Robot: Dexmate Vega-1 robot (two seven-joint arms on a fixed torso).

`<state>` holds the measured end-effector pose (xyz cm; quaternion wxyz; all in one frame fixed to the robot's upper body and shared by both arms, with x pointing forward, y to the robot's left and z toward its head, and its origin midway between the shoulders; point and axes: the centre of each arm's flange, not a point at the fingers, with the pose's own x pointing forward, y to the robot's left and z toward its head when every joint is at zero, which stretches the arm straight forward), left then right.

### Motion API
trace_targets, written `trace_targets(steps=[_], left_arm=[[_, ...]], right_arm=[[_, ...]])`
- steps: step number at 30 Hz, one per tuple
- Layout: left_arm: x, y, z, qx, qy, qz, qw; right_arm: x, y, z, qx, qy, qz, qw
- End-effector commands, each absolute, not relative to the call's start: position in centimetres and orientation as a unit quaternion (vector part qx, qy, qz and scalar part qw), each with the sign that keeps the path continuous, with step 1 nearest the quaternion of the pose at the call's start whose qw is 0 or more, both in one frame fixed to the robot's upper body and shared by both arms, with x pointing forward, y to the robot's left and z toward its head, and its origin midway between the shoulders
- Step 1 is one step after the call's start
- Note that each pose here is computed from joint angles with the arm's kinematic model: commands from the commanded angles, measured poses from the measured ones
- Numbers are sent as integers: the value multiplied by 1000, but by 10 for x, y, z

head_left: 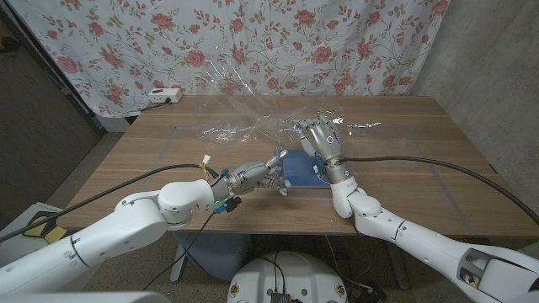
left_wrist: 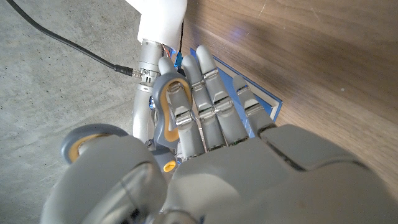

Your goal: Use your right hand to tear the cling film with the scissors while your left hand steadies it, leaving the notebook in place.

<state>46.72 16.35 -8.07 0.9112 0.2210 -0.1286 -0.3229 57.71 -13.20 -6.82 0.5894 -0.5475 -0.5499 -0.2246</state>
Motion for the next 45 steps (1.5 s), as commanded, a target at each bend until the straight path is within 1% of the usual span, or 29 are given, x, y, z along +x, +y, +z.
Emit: trace_targets(steps=[1,30,45], left_arm=[[470,165,-83,216,-124,-323,913],[469,162,-84,213,-125,-325,913],[470,161,-87,209,-123,-330,912]], right_arm=[[570,-131,-70,-542,-558,-219,589],[561,-127,-82,-547,-567,-202,582],[558,-132,-83,-544,-563,-210,585]])
